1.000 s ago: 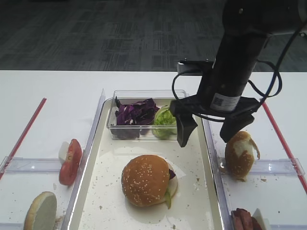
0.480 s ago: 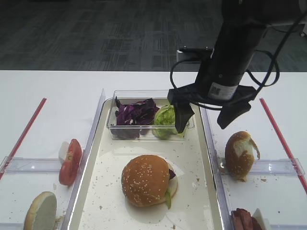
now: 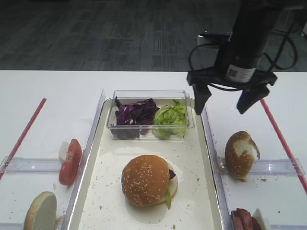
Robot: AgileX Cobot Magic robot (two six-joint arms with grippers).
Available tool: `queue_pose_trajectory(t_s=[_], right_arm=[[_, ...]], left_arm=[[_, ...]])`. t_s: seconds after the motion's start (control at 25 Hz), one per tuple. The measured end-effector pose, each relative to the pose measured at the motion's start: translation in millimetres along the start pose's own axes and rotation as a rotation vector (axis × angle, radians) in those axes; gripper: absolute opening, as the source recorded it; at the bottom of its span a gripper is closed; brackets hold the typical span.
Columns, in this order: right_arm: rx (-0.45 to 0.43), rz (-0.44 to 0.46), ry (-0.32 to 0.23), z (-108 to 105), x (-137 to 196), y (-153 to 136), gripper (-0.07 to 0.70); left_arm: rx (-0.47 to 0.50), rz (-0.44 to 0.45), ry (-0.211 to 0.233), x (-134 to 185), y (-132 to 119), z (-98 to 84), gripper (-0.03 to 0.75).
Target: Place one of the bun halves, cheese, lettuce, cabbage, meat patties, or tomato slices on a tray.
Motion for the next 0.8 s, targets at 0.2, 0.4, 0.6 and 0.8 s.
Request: queue_pose_trajectory(t_s=[0.2, 0.4, 0.6, 0.8], right_arm=[[0.077, 0.016, -0.104, -56.8, 0.2, 9.6, 0.692], [0.144, -0.001, -0.193, -110.3, 1.3, 20.0, 0.692], [0.154, -0.003, -0.236, -132.3, 4.4, 24.9, 0.692], [0.15, -0.005, -0.242, -133.0, 4.4, 25.1, 0.692]], left_arm=[[0.0, 0.0, 0.0, 0.0, 0.0, 0.0, 0.491], [0.0, 0.0, 0.0, 0.0, 0.0, 0.0, 0.491], [0.0, 0.0, 0.0, 0.0, 0.0, 0.0, 0.491], [0.0, 0.0, 0.0, 0.0, 0.0, 0.0, 0.491]])
Point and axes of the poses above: a point on each arm's last joint axis where the gripper is mounted, y pointing back along that axis away from the gripper, z along the wrist's bending axis when the last joint is at zero, x = y × z, the point moved 8 cm from there along -y, pointing out along that axis toward the gripper, and after that the axes turned 1 degree about y, right-handed, at the moved point
